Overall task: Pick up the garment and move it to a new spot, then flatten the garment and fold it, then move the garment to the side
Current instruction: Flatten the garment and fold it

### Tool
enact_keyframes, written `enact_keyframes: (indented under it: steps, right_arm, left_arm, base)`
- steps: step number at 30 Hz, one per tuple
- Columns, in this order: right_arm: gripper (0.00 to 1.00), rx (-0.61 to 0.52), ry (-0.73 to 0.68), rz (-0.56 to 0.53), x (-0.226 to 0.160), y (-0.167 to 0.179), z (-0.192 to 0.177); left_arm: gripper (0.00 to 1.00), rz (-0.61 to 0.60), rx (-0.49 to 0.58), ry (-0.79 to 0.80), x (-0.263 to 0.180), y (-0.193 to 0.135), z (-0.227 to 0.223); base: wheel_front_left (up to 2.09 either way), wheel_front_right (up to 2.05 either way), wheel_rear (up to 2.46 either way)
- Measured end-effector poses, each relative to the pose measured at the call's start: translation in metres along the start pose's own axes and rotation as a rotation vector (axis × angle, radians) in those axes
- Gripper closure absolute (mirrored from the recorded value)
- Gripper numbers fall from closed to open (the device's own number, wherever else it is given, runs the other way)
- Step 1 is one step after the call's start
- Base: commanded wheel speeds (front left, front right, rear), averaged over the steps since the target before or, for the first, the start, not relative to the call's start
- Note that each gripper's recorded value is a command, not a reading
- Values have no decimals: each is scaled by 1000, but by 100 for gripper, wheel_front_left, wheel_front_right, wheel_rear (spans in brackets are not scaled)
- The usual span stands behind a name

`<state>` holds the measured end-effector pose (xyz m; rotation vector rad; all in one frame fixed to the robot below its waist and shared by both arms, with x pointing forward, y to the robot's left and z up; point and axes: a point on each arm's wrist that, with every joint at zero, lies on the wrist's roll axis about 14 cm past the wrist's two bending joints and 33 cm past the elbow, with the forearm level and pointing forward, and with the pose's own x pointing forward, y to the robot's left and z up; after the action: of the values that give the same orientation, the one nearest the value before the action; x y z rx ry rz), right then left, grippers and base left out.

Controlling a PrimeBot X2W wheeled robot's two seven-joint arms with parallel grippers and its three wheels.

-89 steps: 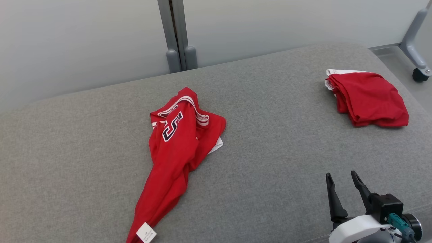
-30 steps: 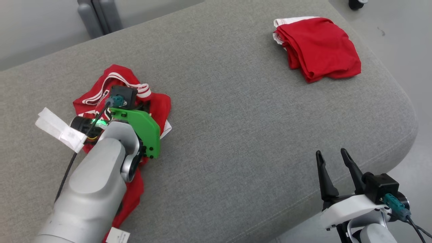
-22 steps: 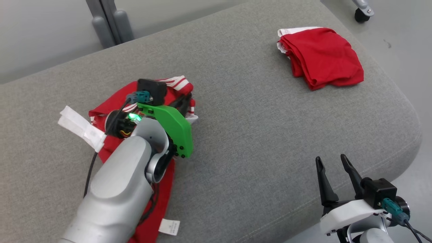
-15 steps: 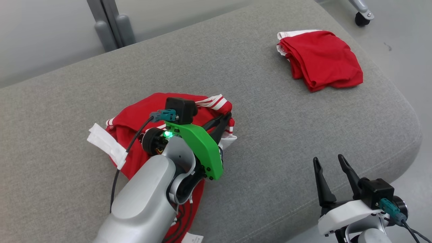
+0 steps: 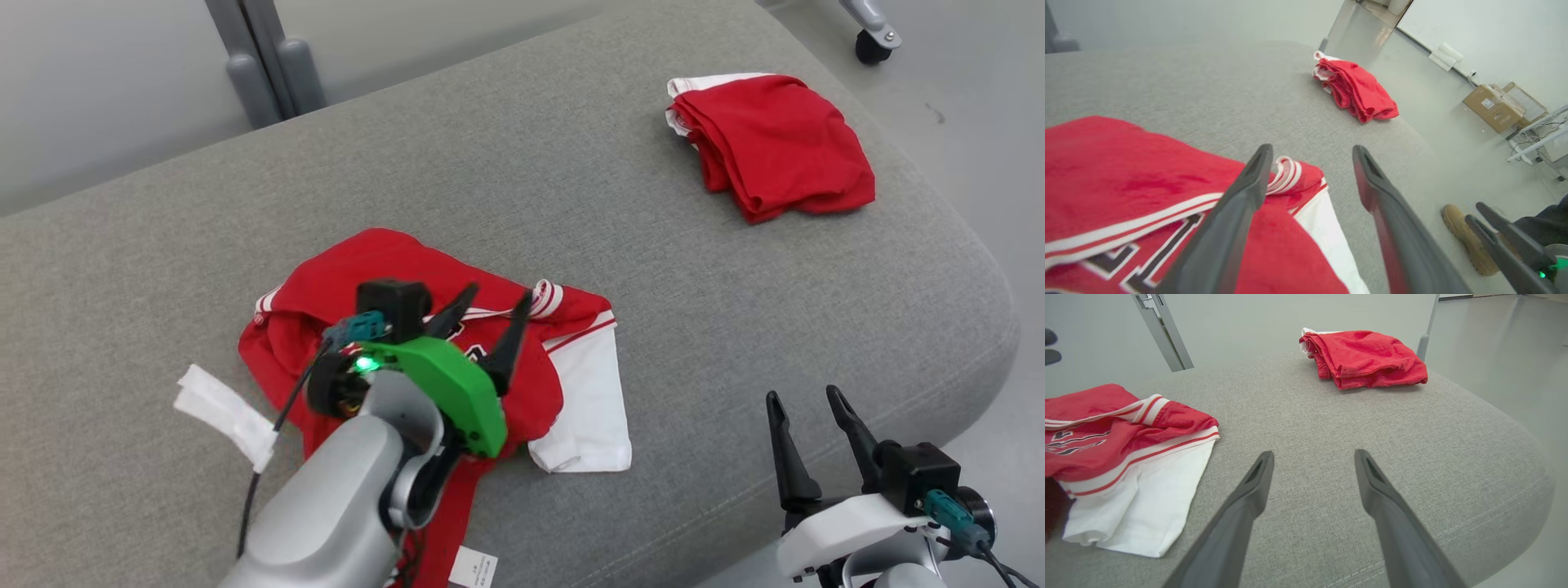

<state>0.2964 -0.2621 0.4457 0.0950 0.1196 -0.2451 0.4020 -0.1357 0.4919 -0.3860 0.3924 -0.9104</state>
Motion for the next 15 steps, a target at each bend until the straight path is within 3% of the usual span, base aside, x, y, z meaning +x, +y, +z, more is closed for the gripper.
enact_keyframes:
  steps: [6,15]
  right_arm:
    - [0,2,-8,30,4,9,2]
    - [0,-10,-1,52,10,15,0]
  left_arm:
    - [0,272,139,179,-43,87,-45]
    - [0,494,126,159,-80,150,-38]
  base:
    - [0,0,0]
    - [0,0,0]
